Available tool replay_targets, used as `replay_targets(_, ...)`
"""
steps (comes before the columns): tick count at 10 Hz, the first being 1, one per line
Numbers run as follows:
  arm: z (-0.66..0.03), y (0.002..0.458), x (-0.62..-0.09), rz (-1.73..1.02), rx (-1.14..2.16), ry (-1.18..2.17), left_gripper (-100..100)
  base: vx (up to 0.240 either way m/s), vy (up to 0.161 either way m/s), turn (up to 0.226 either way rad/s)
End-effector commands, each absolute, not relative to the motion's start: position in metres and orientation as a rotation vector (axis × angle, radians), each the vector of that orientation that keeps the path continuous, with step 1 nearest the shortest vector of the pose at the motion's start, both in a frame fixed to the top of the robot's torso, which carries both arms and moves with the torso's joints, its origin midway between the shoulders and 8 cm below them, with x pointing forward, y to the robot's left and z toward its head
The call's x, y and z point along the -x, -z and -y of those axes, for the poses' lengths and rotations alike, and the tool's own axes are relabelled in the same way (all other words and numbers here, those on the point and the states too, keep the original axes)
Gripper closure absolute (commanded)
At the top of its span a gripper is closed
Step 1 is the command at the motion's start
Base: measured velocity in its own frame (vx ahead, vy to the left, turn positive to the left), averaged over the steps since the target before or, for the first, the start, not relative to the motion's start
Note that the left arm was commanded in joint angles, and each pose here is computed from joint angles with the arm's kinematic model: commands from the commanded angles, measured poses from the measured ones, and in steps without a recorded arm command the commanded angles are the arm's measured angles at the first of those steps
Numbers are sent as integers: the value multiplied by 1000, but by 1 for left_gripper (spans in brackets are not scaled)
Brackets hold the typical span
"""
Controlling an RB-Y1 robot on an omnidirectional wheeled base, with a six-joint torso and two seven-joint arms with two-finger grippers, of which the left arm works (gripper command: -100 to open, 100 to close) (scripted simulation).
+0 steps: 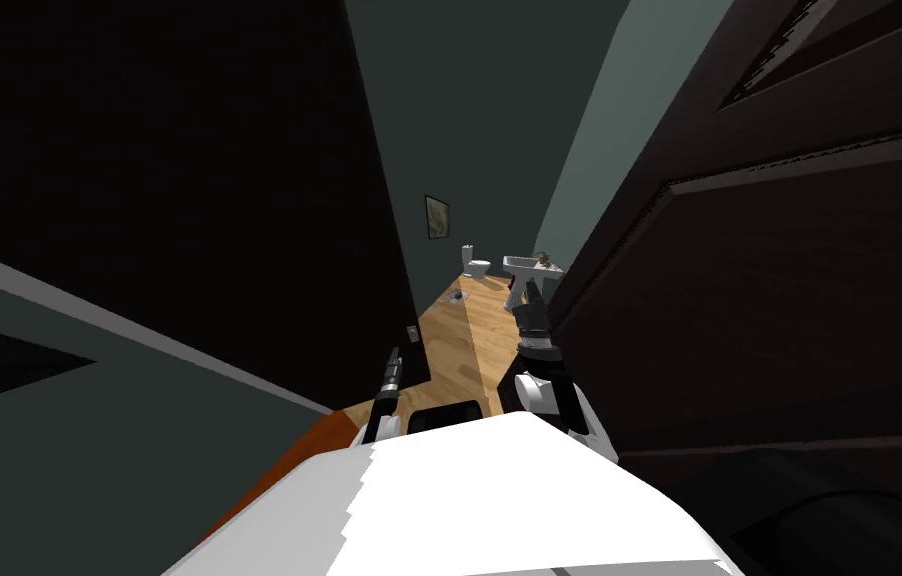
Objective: Push the door open
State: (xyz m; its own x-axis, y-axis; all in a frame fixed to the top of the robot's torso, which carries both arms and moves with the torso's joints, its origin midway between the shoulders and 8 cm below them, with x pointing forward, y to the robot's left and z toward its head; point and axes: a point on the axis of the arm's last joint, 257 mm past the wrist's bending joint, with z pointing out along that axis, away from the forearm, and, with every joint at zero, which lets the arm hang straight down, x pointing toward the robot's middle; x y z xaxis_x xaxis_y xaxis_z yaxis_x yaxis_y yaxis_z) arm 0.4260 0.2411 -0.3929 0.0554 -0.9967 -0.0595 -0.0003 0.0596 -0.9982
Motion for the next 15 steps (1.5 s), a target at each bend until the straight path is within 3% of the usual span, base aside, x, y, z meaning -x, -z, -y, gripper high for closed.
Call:
replay_targets(1,-245,392,-426,-1194,1184,1119,-100,200,29,-23)
replay_targets(8,-233,392,-428,-1160,1221,1140,-100,177,-36,-14)
replay_targets(9,-233,392,-428,-1160,1221,1140,100,-15,1,-17)
replay_targets(15,-250,394,-427,-1158,1218,1109,100,10,-2,7)
